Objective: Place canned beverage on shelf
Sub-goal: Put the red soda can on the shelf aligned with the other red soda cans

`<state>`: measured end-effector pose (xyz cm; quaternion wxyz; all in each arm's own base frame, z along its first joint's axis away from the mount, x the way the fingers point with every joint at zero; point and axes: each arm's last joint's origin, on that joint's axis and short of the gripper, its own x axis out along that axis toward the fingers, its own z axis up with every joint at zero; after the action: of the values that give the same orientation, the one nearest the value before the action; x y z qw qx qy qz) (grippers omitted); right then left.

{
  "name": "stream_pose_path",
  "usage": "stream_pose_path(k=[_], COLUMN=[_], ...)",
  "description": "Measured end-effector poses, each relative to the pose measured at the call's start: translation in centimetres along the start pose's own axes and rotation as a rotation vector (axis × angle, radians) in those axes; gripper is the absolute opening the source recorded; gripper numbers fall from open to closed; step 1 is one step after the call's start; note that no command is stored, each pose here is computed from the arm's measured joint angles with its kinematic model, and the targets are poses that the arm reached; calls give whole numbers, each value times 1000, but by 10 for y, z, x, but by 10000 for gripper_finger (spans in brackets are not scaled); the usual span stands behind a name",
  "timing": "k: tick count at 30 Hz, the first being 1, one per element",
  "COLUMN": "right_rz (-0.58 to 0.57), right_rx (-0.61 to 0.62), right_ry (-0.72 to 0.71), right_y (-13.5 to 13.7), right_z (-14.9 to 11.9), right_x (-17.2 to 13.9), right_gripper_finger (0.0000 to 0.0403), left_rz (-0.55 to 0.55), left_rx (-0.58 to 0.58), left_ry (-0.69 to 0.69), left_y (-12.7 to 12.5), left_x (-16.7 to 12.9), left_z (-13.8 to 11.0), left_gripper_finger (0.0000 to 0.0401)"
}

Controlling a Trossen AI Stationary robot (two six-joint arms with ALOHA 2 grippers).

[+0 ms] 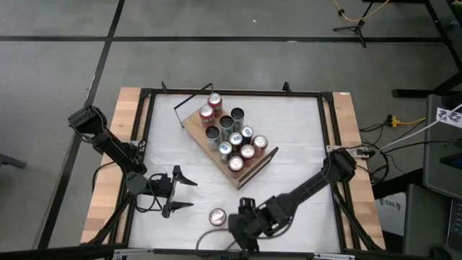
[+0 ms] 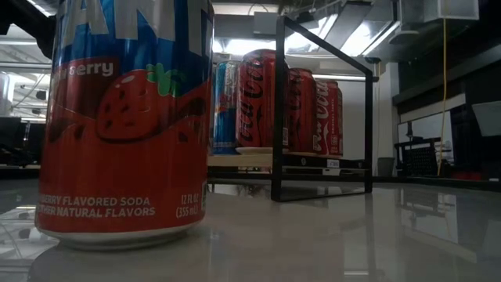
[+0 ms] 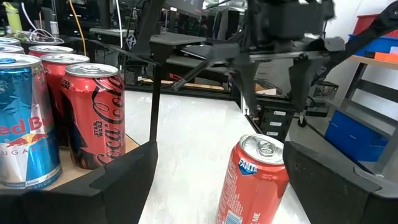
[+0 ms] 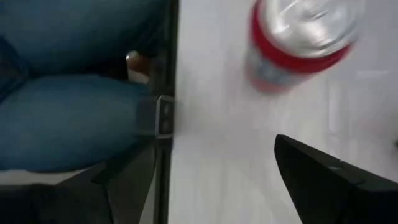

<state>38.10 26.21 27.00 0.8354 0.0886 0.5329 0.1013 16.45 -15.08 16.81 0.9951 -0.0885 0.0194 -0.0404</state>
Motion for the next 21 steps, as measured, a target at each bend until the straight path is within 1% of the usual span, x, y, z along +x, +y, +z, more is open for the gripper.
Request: stream_pose_path(k=[5,9,12,15,18,21], right_rz=[8,2,-9,6,20,51], right_rx=[-43,-68,-92,-119,-145,-197], right_ry=[38,51,43,47,52,20], right_y=[14,15,11,5,-3,-8], right_z=[-12,-14,-12,-8,-3,5], right_x=[17,34,45,57,63,64], right_gripper_finger=[317,317,317,317,317,317], left_rz=[1,2,2,1,1,2], left_rx=[3,10,16,20,21,21], left_ry=[4,11,17,22,23,23], left_y=[0,0,0,0,1,1], left_x=[0,0,0,0,0,0], left_z=[0,-1,-2,-3,-3,-3], left_gripper_finger=[341,341,341,341,341,341])
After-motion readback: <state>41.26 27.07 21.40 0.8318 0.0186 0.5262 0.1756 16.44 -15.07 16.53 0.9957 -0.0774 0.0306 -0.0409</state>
